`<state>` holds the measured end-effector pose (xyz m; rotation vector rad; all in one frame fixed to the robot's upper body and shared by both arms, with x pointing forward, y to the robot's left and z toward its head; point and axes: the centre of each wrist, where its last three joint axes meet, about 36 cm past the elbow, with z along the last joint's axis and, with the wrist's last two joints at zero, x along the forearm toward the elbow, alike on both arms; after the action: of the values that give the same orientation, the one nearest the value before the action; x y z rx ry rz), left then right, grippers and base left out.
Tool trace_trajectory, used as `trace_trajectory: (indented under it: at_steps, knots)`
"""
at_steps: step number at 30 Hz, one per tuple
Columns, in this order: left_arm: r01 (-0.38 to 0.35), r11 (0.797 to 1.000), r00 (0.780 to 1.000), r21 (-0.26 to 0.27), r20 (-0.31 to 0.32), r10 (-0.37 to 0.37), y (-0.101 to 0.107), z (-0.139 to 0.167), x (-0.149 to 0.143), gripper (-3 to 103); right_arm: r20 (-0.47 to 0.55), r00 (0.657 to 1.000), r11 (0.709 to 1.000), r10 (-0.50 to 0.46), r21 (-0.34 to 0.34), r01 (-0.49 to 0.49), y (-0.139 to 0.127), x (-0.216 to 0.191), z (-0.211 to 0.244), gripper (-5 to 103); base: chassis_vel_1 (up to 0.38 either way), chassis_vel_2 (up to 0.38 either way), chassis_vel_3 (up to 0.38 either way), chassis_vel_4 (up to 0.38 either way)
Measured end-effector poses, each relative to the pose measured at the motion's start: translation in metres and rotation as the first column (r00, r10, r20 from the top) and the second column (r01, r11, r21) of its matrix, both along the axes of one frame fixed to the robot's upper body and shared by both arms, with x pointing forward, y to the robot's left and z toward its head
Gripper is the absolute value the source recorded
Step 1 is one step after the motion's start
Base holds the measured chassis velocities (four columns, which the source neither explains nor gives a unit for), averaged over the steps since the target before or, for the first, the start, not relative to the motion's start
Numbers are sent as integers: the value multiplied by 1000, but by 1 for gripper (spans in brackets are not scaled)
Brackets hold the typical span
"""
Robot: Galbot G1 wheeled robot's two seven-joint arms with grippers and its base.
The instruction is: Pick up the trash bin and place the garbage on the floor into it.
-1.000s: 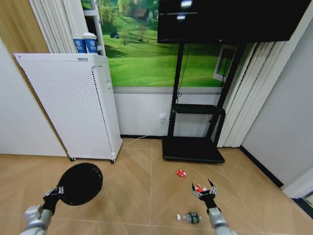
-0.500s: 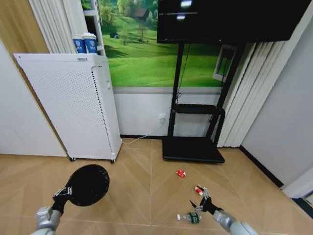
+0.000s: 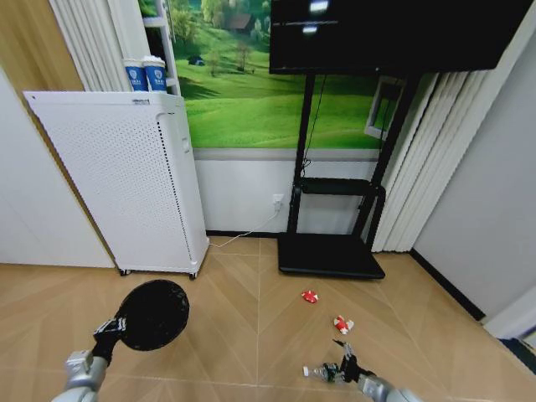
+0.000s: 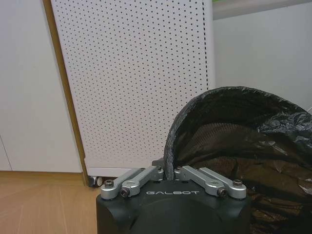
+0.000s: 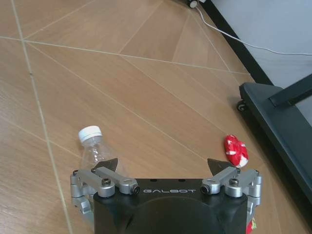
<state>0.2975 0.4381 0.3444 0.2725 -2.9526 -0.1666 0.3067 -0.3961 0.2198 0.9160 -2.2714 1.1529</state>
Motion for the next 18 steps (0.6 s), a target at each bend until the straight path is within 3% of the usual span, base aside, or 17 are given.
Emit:
trace_trajectory:
  at_steps: [9, 18]
  knots:
    - [1, 1000, 1000, -3, -7, -1, -1, -3, 0, 3, -25, 999, 999, 40, -22, -41, -6, -6, -6, 100, 0, 0, 0, 0]
    - [8, 1000, 1000, -5, -6, -8, -4, -2, -3, 3, -110, 990, 992, 84, -84, -93, -2, 6, -54, 100, 0, 0, 0, 0]
